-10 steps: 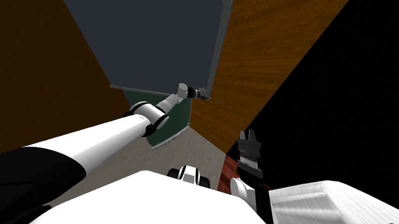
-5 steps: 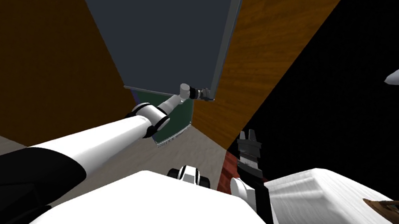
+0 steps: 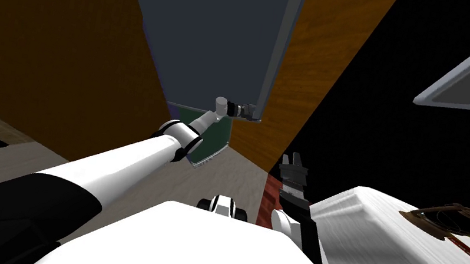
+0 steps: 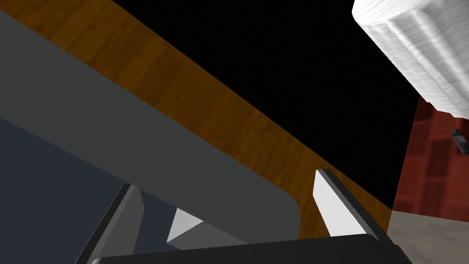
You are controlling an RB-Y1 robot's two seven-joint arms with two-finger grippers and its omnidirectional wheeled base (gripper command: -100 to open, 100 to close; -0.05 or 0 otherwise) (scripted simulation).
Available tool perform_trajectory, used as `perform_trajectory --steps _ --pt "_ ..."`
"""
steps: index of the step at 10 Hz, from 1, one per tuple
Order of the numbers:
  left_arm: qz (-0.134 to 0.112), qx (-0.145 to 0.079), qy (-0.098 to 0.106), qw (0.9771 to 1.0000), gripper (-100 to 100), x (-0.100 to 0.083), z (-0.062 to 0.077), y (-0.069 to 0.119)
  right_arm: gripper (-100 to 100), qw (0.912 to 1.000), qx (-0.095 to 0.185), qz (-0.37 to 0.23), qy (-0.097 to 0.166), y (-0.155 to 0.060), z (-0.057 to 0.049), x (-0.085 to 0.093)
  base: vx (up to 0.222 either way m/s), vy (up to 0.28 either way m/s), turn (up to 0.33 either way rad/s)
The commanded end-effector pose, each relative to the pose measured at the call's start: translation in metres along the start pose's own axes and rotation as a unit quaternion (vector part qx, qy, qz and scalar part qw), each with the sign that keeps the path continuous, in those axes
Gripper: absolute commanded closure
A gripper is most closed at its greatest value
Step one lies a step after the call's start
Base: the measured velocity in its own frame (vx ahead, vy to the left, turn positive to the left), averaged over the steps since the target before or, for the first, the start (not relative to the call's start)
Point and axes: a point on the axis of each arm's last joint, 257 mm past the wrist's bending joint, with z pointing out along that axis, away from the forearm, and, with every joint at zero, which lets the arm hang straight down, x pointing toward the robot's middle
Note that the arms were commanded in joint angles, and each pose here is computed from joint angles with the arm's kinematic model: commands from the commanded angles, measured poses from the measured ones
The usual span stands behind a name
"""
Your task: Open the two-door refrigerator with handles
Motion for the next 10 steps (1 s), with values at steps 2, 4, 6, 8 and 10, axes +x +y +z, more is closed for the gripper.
perform_trajectory --steps 2,4,6,8,10 --pt "-0.001 -0.006 0.006 1.0 -100 0.023 -0.006 -0.019 0 1.0 0.0 0.0 0.0 0.0 0.0 0.0 0.063 -0.09 0.057" --pt "-0.001 -0.007 0.007 1.0 -100 0.026 -0.008 -0.022 0 1.0 0.0 0.0 0.0 0.0 0.0 0.0 0.048 -0.051 0.031" --pt "-0.001 -0.008 0.008 0.9999 0 0.028 -0.008 -0.022 0 1.0 0.0 0.0 0.0 0.0 0.0 0.0 0.004 -0.004 -0.001" --pt "-0.001 -0.008 0.008 0.9999 0 0.028 -0.008 -0.022 0 1.0 0.0 0.0 0.0 0.0 0.0 0.0 0.0 0.0 0.0" --pt "-0.001 -0.008 0.008 0.9999 0 0.028 -0.008 -0.022 0 1.0 0.0 0.0 0.0 0.0 0.0 0.0 0.0 0.0 0.0"
